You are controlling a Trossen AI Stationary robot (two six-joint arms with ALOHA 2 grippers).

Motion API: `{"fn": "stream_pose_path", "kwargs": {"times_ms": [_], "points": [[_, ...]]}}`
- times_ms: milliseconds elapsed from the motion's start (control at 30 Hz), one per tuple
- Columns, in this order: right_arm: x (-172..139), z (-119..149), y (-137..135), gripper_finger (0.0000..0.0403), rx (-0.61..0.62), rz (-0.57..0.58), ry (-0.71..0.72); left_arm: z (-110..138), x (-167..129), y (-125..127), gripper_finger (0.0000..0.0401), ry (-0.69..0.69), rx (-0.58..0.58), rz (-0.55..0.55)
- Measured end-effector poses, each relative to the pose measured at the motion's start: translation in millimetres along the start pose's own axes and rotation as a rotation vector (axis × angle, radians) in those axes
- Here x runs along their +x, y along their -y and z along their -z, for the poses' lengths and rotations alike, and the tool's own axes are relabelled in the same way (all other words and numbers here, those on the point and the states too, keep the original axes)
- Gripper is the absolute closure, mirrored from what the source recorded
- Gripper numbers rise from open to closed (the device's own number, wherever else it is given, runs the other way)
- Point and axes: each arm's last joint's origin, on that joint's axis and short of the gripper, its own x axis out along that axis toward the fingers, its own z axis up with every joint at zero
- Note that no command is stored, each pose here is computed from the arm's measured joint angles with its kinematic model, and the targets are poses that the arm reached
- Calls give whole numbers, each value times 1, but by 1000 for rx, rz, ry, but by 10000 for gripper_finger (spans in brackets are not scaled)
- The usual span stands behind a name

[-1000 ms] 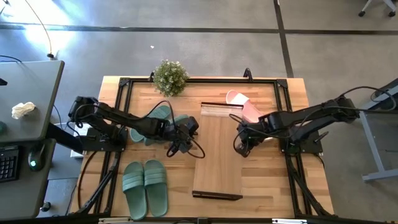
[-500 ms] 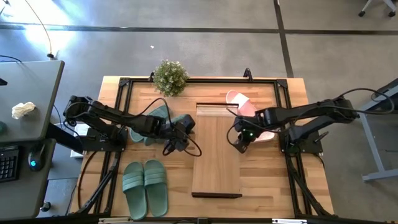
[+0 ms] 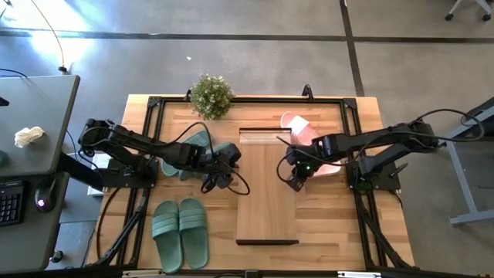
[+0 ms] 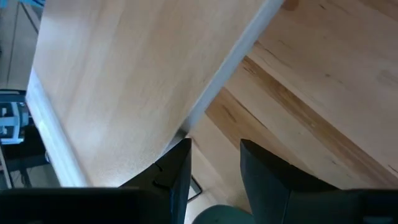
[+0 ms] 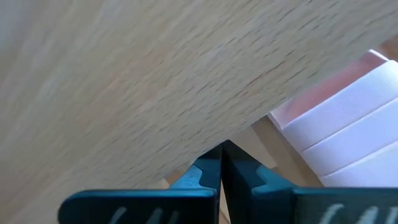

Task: Pick and place slides into the shelf
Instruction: Adjust the shelf

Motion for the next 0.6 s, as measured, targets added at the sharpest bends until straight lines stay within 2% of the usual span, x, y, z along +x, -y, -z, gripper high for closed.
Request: {"fn": "stream_pose_path", "kwargs": {"times_ms": [600], "points": [[-2, -1, -4, 403, 21, -47, -13, 0, 0, -1, 279, 0, -3, -13]]}}
